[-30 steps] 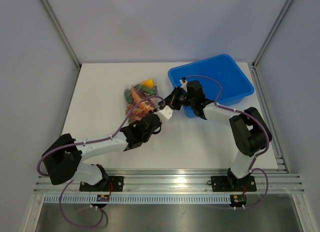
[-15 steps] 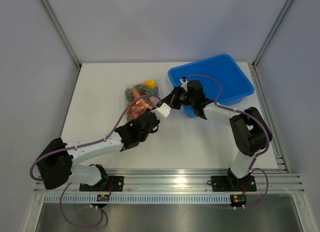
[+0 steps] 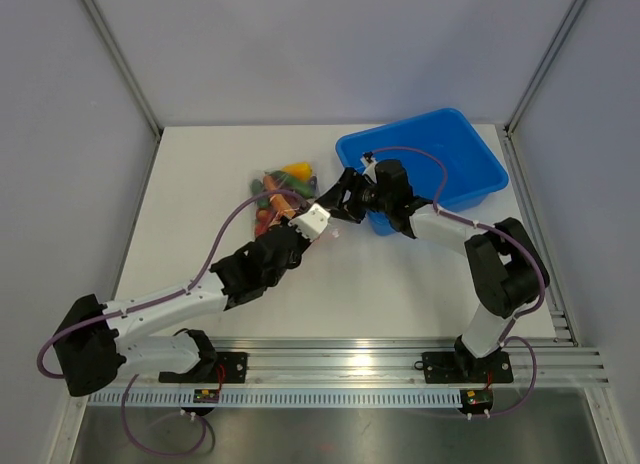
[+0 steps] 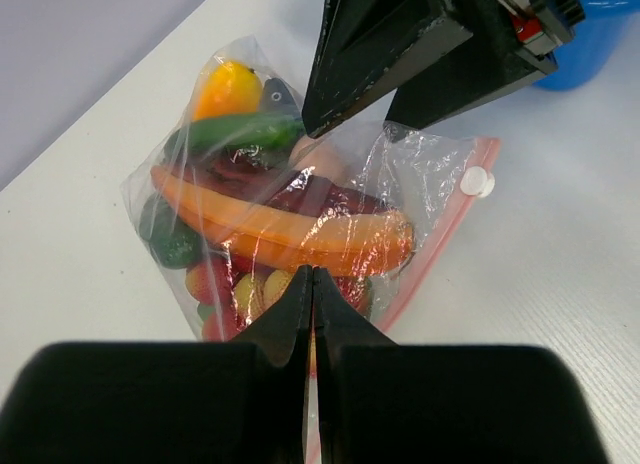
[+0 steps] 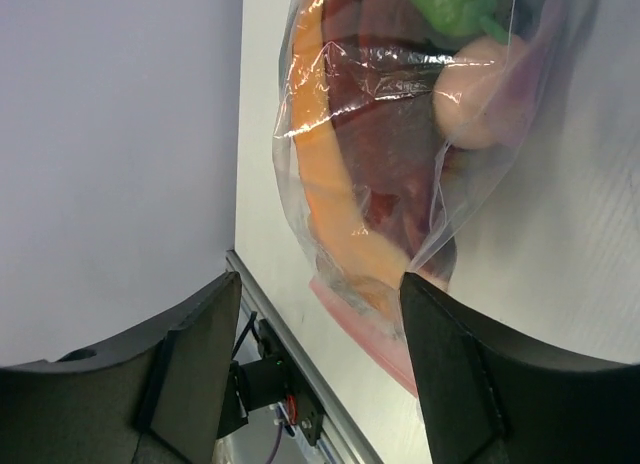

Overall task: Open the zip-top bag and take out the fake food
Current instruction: Adjust the zipper food storage bag at the center of the board, then pick up the zipper food storage bag at the center of the board.

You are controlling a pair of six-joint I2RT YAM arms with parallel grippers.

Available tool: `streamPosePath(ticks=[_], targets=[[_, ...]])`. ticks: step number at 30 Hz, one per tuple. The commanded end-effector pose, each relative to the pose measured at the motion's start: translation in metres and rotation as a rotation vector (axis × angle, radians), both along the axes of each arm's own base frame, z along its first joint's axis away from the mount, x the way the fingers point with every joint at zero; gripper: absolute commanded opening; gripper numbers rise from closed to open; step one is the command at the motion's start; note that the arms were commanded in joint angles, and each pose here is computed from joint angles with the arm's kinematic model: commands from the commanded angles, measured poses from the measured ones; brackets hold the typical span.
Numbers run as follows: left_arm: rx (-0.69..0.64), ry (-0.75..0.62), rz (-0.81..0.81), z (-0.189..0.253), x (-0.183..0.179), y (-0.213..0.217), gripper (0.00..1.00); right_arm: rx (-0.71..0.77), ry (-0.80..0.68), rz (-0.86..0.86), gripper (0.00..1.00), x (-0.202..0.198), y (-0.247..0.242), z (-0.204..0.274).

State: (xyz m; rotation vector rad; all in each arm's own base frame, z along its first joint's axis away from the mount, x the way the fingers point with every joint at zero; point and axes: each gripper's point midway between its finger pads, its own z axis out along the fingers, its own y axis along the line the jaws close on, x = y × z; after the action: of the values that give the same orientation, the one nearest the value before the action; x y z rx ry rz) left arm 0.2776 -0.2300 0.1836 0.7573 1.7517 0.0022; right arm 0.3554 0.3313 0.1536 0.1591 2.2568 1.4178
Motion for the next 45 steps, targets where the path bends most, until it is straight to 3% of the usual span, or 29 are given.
streamPosePath(ticks=[1, 8, 12, 17, 24, 36, 38, 41, 45], targets=[[-0.074, -0.002, -0.046, 0.014, -0.007, -0.008, 0.0, -0.009, -0.167, -0.012, 0.72, 0.008, -0.006, 0.052], [-0.058, 0.025, -0.065, 0.009, -0.01, -0.01, 0.05, -0.018, -0.063, 0.04, 0.7, 0.003, 0.001, 0.034], [-0.068, 0.014, -0.018, 0.012, -0.008, -0.002, 0.1, -0.137, 0.0, 0.058, 0.7, 0.002, -0.005, 0.008], [-0.137, -0.01, 0.002, 0.024, -0.011, 0.004, 0.35, -0.297, -0.024, -0.002, 0.72, 0.0, -0.018, 0.0], [-0.166, -0.019, 0.047, 0.029, -0.01, 0.012, 0.54, -0.521, -0.055, -0.02, 0.73, -0.02, -0.022, -0.008], [-0.185, -0.028, 0.065, 0.033, -0.012, 0.018, 0.59, -0.75, -0.124, -0.099, 0.73, -0.017, -0.032, -0.023], [-0.188, -0.028, 0.069, 0.034, -0.012, 0.018, 0.59, -0.746, -0.138, -0.079, 0.74, -0.017, -0.027, -0.025], [-0.194, -0.027, 0.076, 0.033, -0.012, 0.02, 0.62, -0.749, -0.146, -0.081, 0.85, -0.014, -0.026, -0.032], [-0.201, -0.029, 0.07, 0.035, -0.014, 0.02, 0.62, -0.699, -0.158, -0.041, 0.84, -0.013, -0.012, -0.038]])
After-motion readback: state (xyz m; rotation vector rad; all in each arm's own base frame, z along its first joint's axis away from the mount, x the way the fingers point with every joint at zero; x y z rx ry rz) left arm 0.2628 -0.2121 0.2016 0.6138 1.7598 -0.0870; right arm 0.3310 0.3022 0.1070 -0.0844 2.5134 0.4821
